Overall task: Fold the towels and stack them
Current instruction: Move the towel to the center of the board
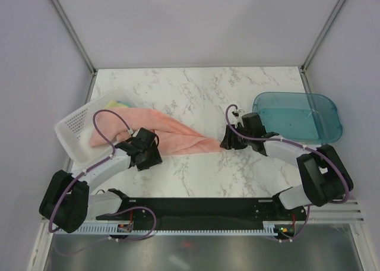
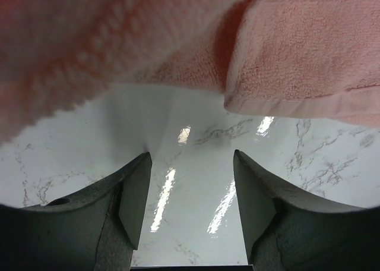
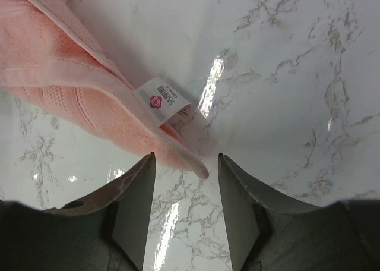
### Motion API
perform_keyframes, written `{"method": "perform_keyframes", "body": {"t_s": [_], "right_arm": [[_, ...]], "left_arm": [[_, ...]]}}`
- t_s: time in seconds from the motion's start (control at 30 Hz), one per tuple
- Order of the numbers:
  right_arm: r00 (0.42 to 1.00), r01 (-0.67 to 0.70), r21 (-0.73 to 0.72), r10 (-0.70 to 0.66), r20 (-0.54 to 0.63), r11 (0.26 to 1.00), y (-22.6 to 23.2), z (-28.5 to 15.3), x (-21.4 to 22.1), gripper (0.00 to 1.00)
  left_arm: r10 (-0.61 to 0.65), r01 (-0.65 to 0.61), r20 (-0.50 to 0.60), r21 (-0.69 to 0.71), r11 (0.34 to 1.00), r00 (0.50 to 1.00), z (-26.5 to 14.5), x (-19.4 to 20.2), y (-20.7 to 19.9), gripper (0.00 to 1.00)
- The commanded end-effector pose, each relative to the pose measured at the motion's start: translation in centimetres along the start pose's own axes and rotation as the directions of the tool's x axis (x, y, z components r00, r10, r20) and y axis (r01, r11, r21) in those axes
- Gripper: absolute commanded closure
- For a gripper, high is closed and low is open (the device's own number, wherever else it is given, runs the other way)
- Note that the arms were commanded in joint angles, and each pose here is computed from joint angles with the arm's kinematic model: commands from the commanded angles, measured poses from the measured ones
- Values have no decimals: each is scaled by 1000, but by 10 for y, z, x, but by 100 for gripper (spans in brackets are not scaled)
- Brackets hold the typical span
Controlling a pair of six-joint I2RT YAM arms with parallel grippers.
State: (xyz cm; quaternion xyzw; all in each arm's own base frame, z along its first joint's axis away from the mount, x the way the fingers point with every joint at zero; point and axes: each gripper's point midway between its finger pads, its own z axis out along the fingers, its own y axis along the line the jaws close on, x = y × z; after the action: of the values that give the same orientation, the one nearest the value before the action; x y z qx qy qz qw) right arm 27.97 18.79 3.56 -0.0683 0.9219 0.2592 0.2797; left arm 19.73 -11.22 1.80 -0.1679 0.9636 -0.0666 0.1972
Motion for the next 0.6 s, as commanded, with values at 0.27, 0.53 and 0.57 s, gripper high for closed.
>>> {"method": "perform_keyframes", "body": {"t_s": [0.27,0.53,0.57], "right_arm": [[994,32,-83,-23,103,996,14,3,-25,43],[997,14,-87,-8,79,996,11,7,-17,49],[997,14,-82,-8,76,997,10,7,-15,49]], "left_arm": [[-83,84,24,-63,994,996,13,6,26,35],[-132,63,131,436,898,983,5,-42,-77,35],[-134,64,130,436,898,982,6,-43,-78,35]]}}
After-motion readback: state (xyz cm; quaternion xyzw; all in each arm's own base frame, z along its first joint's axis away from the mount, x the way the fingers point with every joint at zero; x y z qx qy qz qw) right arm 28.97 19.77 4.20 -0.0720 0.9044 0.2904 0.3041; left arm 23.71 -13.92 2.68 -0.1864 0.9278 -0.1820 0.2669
